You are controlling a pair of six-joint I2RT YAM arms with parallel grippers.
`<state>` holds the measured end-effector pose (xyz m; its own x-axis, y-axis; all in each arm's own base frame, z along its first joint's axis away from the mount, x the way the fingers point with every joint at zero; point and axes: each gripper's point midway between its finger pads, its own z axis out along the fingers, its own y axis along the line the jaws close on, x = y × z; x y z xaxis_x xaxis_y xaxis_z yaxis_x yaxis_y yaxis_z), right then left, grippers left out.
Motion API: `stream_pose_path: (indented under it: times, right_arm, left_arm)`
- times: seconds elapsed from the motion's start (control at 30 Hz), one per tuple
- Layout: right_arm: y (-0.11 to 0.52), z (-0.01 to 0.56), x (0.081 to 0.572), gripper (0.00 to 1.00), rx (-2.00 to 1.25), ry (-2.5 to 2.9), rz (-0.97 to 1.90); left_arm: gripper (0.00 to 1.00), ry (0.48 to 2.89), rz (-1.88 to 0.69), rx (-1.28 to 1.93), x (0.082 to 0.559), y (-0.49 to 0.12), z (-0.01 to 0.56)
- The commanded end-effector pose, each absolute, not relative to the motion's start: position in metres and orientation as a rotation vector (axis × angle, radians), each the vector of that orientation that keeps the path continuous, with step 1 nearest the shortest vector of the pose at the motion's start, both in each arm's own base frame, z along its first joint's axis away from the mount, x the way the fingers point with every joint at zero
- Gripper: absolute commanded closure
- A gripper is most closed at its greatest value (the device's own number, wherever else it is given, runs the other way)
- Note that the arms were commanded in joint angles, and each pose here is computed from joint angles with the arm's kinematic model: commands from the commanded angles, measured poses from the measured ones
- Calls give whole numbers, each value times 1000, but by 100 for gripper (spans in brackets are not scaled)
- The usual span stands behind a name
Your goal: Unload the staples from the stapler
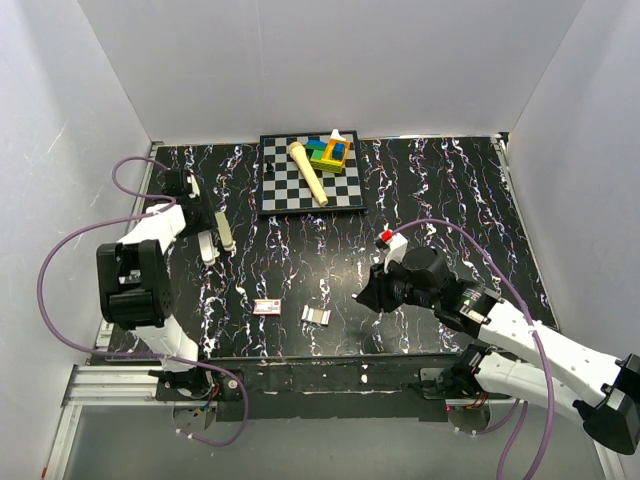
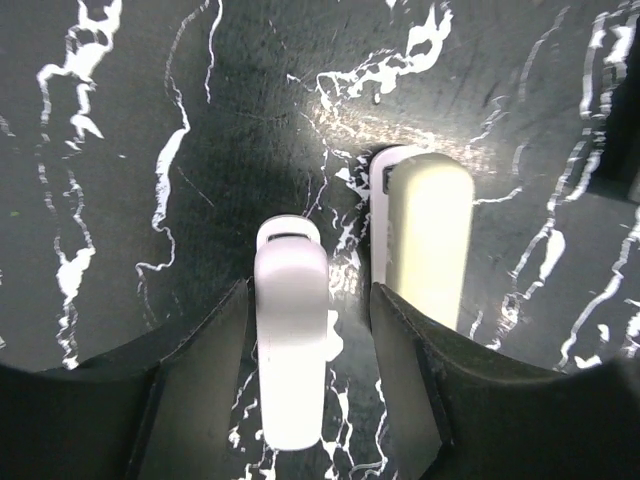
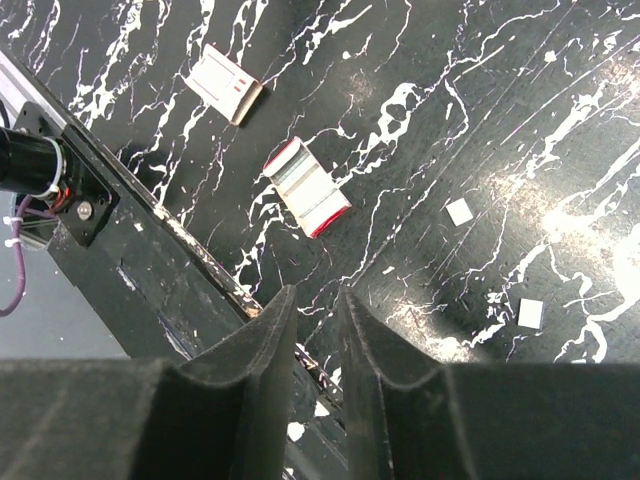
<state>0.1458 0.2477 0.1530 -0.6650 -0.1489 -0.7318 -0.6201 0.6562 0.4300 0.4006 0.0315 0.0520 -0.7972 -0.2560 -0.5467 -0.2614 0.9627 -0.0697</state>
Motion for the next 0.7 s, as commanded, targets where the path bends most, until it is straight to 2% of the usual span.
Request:
stream_pose_path:
  times: [0.0, 0.1, 0.2, 0.3, 0.5, 0.67]
  right_arm:
    - [254, 171, 146, 66, -619, 2147, 936]
    - [253, 169, 147, 61, -650, 2166, 901]
    - [250, 169, 150, 51, -661, 2175, 863]
    - [248, 172, 152, 44, -682, 2166, 837]
    - [240, 172, 151, 43, -727, 2179, 782]
    - [228, 165, 151, 43, -801, 2223, 681]
  left_arm:
    - [48, 2379, 6, -312, 405, 30, 122]
    - [47, 2309, -10, -308, 398, 28, 152]
    - [47, 2242, -58, -294, 389, 21, 182]
    - [47, 2191, -175, -248, 376, 2, 206]
    - [47, 2101, -575, 21, 339, -72, 233]
    - [47, 2037, -767, 309, 297, -135, 242]
